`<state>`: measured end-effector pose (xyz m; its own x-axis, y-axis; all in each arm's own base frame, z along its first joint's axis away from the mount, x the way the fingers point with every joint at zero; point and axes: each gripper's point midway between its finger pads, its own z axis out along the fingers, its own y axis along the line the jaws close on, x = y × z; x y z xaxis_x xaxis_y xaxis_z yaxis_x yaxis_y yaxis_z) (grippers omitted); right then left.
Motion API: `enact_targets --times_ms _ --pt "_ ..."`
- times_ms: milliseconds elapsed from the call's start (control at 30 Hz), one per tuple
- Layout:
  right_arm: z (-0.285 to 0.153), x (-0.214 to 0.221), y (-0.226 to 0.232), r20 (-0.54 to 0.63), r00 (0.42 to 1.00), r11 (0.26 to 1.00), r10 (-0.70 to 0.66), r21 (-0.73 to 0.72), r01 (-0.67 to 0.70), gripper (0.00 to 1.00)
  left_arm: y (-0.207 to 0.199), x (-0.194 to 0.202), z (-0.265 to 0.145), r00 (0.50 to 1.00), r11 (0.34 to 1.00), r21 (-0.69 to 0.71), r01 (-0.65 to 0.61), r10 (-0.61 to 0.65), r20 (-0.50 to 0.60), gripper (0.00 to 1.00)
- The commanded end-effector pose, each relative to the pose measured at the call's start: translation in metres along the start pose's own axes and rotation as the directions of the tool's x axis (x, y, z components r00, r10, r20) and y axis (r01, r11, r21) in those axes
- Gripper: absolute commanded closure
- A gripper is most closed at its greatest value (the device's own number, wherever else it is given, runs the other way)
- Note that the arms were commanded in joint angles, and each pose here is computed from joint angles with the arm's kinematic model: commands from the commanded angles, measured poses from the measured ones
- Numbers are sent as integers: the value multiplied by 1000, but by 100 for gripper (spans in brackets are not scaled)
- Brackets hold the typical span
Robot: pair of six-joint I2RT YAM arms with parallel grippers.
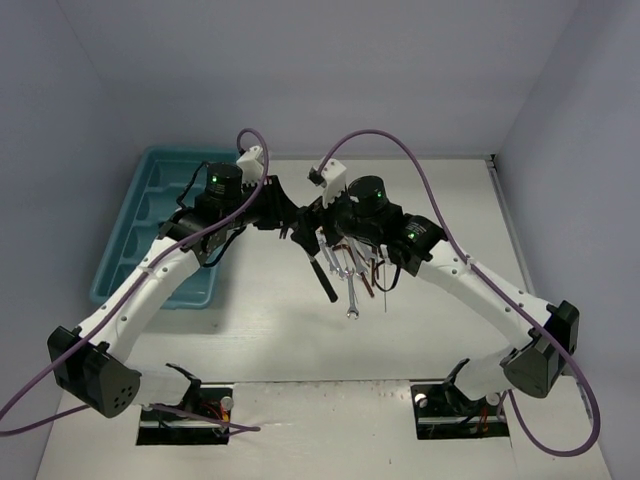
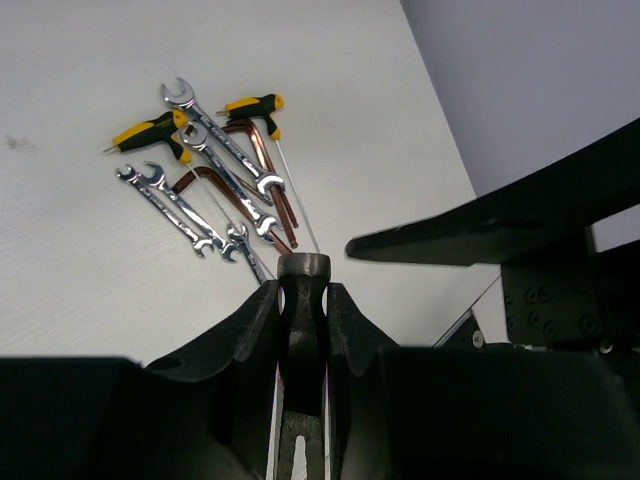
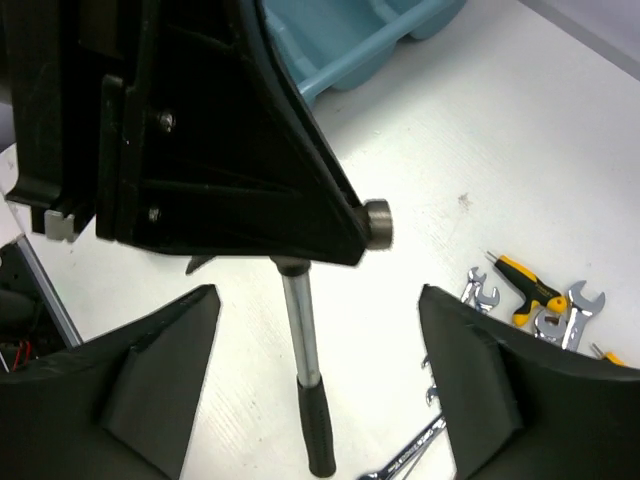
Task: Sort the tools into containers
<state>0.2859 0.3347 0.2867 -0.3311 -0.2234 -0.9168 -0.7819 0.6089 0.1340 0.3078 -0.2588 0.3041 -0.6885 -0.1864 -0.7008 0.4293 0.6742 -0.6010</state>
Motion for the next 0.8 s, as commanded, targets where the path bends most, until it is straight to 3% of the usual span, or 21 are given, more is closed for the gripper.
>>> enact_targets --times_ms 0,67,267,467,767 --pt "-27 -42 -7 162 987 998 -14 57 5 13 -4 -29 -11 994 1000 5 -27 26 106 100" --pt "-39 -44 -10 182 983 997 -7 71 -6 0 2 -33 -12 993 1000 -8 -14 15 119 100" --pt "-80 -35 -24 224 974 987 38 142 -71 0 29 -62 -28 980 999 -52 14 -4 201 100" --pt "-112 -17 -43 243 968 974 64 198 -114 0 79 -124 -71 938 990 -126 57 -10 345 100" --pt "-103 -5 -58 205 973 967 103 207 -146 0 159 -225 -136 846 984 -75 161 -98 523 100"
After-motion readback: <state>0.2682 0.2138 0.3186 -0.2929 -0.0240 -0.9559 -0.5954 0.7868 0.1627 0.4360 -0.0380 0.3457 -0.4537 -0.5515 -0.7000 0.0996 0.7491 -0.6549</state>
